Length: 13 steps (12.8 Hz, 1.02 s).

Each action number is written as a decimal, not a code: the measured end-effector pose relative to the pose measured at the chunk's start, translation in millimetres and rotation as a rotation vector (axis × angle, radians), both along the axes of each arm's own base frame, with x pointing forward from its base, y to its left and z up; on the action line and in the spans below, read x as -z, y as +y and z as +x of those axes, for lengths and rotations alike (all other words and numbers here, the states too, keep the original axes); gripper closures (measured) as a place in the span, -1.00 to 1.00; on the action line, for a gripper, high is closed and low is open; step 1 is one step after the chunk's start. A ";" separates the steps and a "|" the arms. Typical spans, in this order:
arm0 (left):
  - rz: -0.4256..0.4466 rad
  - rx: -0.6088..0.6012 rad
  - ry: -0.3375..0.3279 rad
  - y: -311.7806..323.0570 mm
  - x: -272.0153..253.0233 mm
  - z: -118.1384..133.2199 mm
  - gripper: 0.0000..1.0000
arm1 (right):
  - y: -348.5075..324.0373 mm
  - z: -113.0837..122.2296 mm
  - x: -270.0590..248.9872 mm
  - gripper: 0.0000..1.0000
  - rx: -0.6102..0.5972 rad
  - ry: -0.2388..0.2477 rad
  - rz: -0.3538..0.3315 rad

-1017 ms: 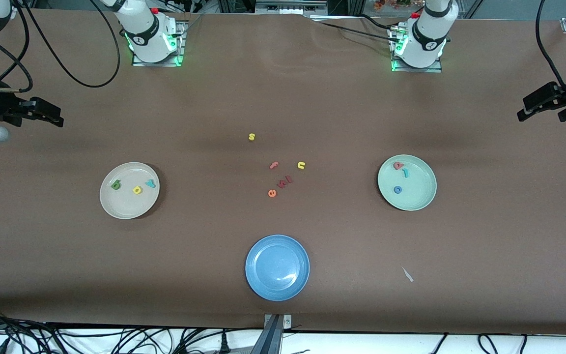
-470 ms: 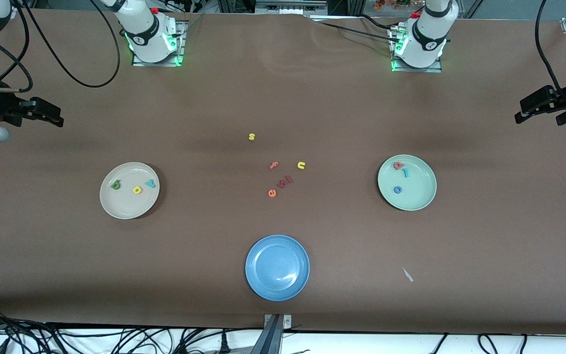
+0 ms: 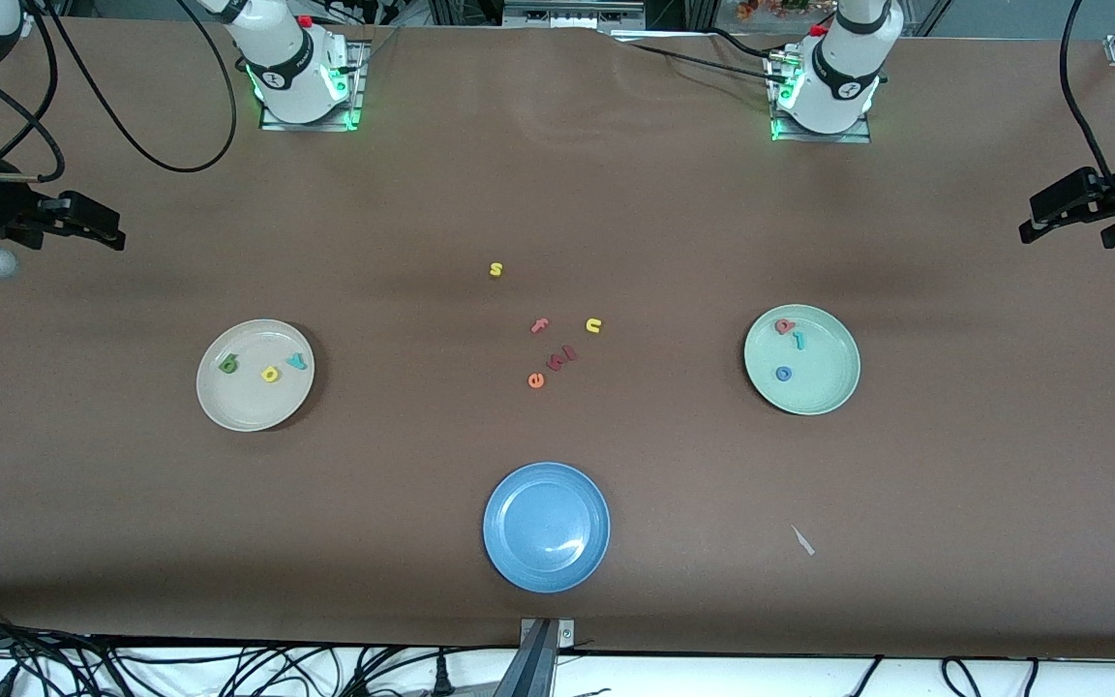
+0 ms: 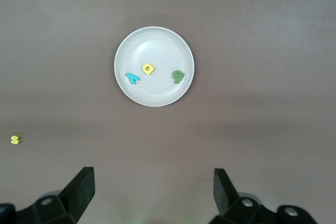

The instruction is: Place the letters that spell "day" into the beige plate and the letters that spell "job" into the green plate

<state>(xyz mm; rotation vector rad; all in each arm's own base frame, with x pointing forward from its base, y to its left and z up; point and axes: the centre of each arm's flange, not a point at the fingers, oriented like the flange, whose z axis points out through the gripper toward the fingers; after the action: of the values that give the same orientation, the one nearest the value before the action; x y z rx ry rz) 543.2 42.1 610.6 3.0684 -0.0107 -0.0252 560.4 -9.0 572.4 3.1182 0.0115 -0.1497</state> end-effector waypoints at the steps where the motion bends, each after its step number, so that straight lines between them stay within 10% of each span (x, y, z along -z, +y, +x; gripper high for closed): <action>1: 0.000 -0.001 0.000 0.7 -0.2 0.0 -1.00 | 0.0 0.0 0.0 -1.00 0.000 0.000 0.000; 13: 0.001 0.016 -0.006 -6.3 -2.6 0.7 -1.00 | -0.5 0.0 0.0 -1.00 0.001 0.000 0.000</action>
<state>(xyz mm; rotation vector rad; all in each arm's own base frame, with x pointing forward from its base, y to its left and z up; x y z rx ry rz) 543.9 35.9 613.2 3.0690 -0.0350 -0.0171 560.4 -9.5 572.3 3.1183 0.0102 -0.1499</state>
